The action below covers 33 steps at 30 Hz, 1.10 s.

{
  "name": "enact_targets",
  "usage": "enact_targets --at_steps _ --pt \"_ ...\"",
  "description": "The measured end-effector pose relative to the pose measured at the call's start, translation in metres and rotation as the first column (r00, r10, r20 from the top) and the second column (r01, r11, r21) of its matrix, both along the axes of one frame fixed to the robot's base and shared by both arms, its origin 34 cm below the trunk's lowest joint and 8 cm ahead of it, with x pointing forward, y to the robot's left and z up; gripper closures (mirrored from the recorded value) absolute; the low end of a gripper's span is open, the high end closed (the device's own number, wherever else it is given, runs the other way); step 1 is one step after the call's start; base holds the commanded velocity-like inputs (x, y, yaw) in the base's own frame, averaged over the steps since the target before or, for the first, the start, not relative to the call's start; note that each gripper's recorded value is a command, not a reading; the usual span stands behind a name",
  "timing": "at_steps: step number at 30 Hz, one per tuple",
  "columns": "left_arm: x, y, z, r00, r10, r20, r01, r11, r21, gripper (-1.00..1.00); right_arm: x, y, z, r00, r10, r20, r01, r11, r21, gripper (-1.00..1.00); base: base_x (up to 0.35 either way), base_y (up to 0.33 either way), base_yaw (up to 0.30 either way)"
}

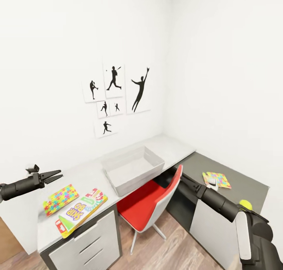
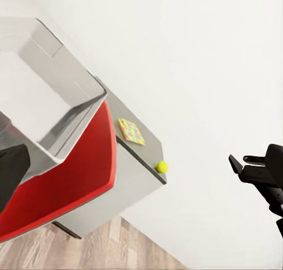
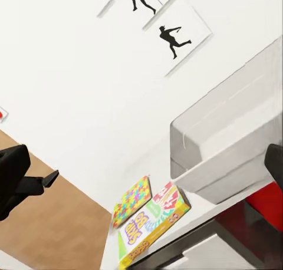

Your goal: Put all the toys in the child's room - the three board games (two on the bed and one on the table), the two jigsaw puzzles on the table, and the tennis ball on the table - inside the toy box on the table in the child's room.

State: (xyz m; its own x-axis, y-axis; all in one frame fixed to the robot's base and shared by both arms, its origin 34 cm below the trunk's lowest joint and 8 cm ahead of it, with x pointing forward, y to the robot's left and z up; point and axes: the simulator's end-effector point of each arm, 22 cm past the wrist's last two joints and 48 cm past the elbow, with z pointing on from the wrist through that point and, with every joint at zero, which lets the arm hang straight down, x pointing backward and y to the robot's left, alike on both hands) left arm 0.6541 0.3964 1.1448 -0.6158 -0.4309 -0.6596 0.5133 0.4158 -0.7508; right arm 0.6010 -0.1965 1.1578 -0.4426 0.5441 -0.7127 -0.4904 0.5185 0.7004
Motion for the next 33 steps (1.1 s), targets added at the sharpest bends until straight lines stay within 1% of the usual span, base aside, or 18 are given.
enact_targets --at_steps 5,12,20,25,33 --pt "-0.001 0.000 0.003 1.000 0.001 0.006 -0.001 1.000 0.000 -1.00 -0.001 0.000 0.002 1.000 0.001 0.004 -0.001 1.000 0.001 -1.00 -0.239 0.000 -0.274" --pt "-0.001 0.000 0.006 1.000 0.000 0.012 0.000 1.000 0.001 -1.00 0.000 -0.002 0.007 0.999 -0.010 0.032 0.010 1.000 -0.008 -1.00 -0.222 0.000 -0.273" --pt "-0.003 0.001 0.009 1.000 0.001 0.020 -0.001 1.000 0.002 -1.00 -0.001 -0.002 0.011 0.999 -0.012 0.044 0.012 1.000 -0.010 -1.00 -0.233 0.034 -0.273" --pt "-0.003 0.001 0.012 1.000 0.002 0.025 -0.002 1.000 0.002 -1.00 -0.002 -0.002 0.013 0.999 -0.012 0.049 0.012 1.000 -0.010 -1.00 -0.099 0.016 -0.270" --pt "-0.005 0.001 0.016 0.999 0.002 0.032 -0.002 1.000 0.002 -1.00 -0.003 -0.003 0.017 0.998 -0.012 0.056 0.013 1.000 -0.010 -1.00 -0.024 0.004 -0.266"
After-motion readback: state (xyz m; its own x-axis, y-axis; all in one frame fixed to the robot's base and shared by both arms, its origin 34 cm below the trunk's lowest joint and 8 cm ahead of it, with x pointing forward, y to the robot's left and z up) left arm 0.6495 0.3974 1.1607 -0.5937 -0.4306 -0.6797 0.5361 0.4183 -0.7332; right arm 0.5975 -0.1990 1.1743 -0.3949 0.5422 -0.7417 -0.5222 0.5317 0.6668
